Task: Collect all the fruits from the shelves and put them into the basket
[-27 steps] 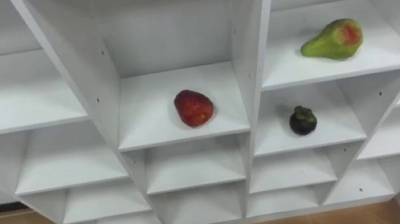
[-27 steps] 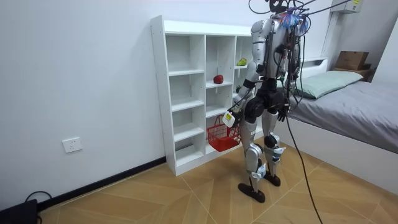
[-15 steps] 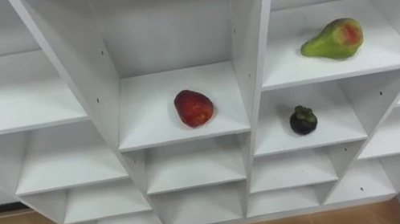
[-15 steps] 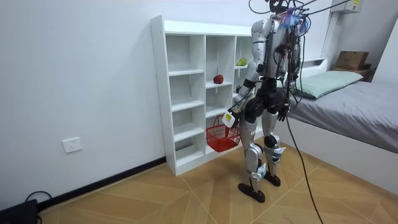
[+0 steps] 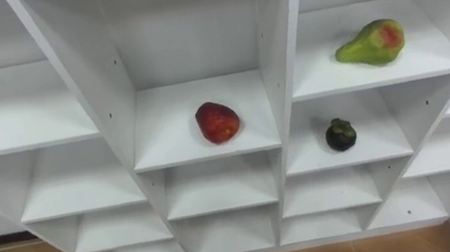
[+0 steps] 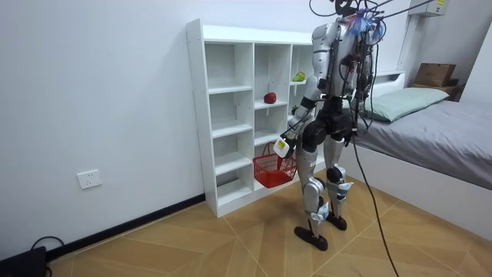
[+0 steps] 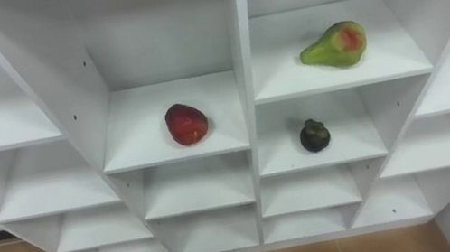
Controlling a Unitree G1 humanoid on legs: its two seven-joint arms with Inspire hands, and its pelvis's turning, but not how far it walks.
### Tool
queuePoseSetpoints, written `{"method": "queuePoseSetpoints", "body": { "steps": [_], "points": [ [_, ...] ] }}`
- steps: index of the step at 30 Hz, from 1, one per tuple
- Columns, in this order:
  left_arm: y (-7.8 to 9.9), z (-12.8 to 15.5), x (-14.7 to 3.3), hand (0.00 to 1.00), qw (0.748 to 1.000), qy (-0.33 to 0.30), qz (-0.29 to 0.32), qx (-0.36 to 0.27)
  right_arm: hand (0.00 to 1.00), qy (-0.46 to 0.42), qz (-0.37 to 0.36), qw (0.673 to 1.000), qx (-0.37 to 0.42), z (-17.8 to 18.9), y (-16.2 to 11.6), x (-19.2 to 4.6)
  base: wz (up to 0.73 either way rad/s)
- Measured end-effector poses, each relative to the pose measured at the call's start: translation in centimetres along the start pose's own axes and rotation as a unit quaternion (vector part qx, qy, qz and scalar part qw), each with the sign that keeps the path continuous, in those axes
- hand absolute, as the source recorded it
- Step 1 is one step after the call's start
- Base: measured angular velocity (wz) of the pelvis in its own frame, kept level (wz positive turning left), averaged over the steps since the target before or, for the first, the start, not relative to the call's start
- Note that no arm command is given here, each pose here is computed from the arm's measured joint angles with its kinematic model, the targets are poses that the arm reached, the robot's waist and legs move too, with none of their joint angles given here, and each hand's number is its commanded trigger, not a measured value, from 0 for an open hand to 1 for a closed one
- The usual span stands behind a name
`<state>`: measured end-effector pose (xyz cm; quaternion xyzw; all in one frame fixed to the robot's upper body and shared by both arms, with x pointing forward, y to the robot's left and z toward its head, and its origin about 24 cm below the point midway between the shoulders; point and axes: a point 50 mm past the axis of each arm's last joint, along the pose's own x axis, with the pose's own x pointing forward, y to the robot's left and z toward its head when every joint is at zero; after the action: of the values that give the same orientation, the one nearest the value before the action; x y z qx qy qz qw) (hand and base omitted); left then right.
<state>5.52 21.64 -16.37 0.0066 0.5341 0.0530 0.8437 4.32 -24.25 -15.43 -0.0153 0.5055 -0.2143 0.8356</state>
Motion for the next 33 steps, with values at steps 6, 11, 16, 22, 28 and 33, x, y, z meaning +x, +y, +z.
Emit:
{"method": "queuePoseSetpoints", "body": {
  "steps": [6,11,16,22,28,33],
  "points": [
    [0.0,0.7,0.1,1.00,1.000,-0.020,0.012,0.005,0.00,-0.120,-0.018,0.993,-0.008,4.0,0.5,-0.9,-0.05],
    [-0.2,1.3,-0.1,1.00,0.999,-0.047,0.007,0.010,0.00,-0.224,-0.010,0.974,-0.044,7.2,1.5,-2.2,-0.05],
    [-0.3,1.1,-0.4,1.00,0.998,-0.060,-0.001,0.018,0.00,-0.333,0.008,0.942,-0.032,10.9,2.6,-4.9,-0.01],
    [-0.3,0.9,-0.7,1.00,0.998,-0.068,-0.001,0.017,0.00,-0.438,-0.003,0.899,0.008,14.8,2.6,-7.9,-0.01],
    [-0.2,0.5,-0.8,1.00,0.998,-0.065,-0.003,0.016,0.00,-0.503,-0.016,0.864,0.022,16.9,2.7,-9.8,0.00],
    [-0.1,0.3,-0.9,1.00,0.998,-0.061,-0.004,0.017,0.00,-0.532,-0.032,0.846,0.030,18.4,2.6,-10.4,-0.03]
  ]
}}
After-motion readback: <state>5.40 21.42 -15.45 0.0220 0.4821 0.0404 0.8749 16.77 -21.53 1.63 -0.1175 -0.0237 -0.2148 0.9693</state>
